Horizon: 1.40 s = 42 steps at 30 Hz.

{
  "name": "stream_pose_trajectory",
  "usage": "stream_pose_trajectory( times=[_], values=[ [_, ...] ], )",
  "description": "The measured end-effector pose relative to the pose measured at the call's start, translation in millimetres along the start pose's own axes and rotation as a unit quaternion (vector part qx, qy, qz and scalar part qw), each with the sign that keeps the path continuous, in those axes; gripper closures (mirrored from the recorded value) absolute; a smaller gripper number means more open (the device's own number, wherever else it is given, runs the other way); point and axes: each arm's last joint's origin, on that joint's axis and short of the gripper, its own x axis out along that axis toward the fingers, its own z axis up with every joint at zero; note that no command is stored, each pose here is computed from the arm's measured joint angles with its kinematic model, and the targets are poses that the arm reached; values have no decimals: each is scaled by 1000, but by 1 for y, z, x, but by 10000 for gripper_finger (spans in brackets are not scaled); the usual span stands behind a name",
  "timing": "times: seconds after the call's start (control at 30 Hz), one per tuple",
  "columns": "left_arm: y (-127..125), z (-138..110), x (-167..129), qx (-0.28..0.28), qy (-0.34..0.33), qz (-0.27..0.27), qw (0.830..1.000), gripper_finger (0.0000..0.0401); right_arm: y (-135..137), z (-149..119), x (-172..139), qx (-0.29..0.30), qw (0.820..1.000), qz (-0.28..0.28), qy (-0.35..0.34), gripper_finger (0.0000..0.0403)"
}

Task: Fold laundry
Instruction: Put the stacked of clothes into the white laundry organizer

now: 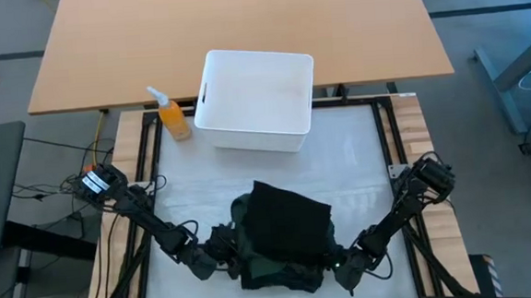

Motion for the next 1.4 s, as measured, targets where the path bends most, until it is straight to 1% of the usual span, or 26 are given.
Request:
stream_pose_trajectory(
  times=[0.2, 0.4, 0.47, 0.7, 0.9, 1.17, 1.4],
  values=[
    [-2, 3, -1, 27, -2, -3, 1000, 381, 5, -1, -5, -49, 999, 4, -18, 309],
    [-4, 3, -2, 63, -5, -11, 998, 383, 19, 4, -3, -148, 988, 5, -36, 309],
    [-6, 4, -2, 80, -9, -19, 997, 383, 24, 8, -1, -167, 985, 7, -40, 309],
    [-29, 10, 0, 151, 1, -34, 988, 385, 34, 16, -3, -208, 977, 14, -43, 309],
    [-45, 23, -5, 204, -17, -2, 979, 385, 42, 35, -19, -240, 970, 5, -50, 309],
    [-68, 48, -23, 234, -69, -10, 970, 385, 57, 72, -39, -253, 964, 20, -81, 309],
    [-74, 77, -41, 242, -114, -6, 963, 385, 63, 109, -47, -259, 958, 19, -118, 309]
  ],
)
